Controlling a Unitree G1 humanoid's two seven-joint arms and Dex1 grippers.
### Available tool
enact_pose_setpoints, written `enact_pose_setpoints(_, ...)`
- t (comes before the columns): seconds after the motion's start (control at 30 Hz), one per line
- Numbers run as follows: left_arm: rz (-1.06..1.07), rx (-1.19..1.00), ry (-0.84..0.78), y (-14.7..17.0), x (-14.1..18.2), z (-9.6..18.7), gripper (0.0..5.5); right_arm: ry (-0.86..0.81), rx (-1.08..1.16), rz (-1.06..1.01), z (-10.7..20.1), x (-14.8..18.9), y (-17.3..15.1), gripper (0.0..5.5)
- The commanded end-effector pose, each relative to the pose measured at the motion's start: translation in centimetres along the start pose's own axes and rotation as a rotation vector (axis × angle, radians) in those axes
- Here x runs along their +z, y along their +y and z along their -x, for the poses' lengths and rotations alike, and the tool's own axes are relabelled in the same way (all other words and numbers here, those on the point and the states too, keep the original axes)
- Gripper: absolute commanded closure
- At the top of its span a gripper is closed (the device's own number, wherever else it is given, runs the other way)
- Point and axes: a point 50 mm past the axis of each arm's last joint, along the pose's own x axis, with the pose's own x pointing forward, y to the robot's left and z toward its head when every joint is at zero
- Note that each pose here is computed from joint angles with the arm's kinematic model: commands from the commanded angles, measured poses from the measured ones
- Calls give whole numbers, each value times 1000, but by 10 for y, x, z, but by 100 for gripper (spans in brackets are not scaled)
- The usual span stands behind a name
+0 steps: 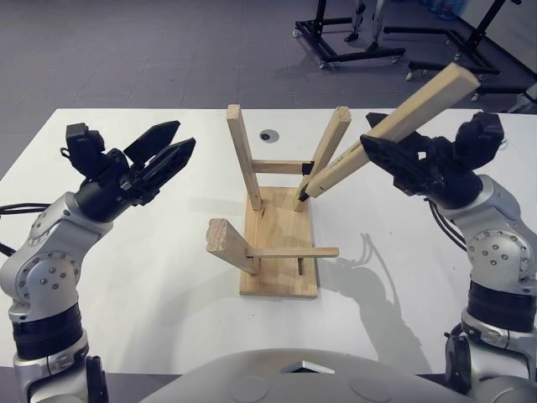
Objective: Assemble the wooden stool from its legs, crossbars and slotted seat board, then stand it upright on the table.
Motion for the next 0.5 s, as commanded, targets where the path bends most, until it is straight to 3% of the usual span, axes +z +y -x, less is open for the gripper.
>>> enact_pose_setpoints(0.03, -17, 27, 24, -1, -3, 5, 214, 101, 131, -129, 20, -12, 11, 343)
enact_pose_setpoints(0.23, 16, 115, -4, 13, -9, 19, 214, 229, 187, -251, 57, -37, 16, 343)
enact_pose_setpoints(0.5, 74, 117, 32, 30, -9, 26, 214, 104, 192, -348, 43, -60, 38, 343)
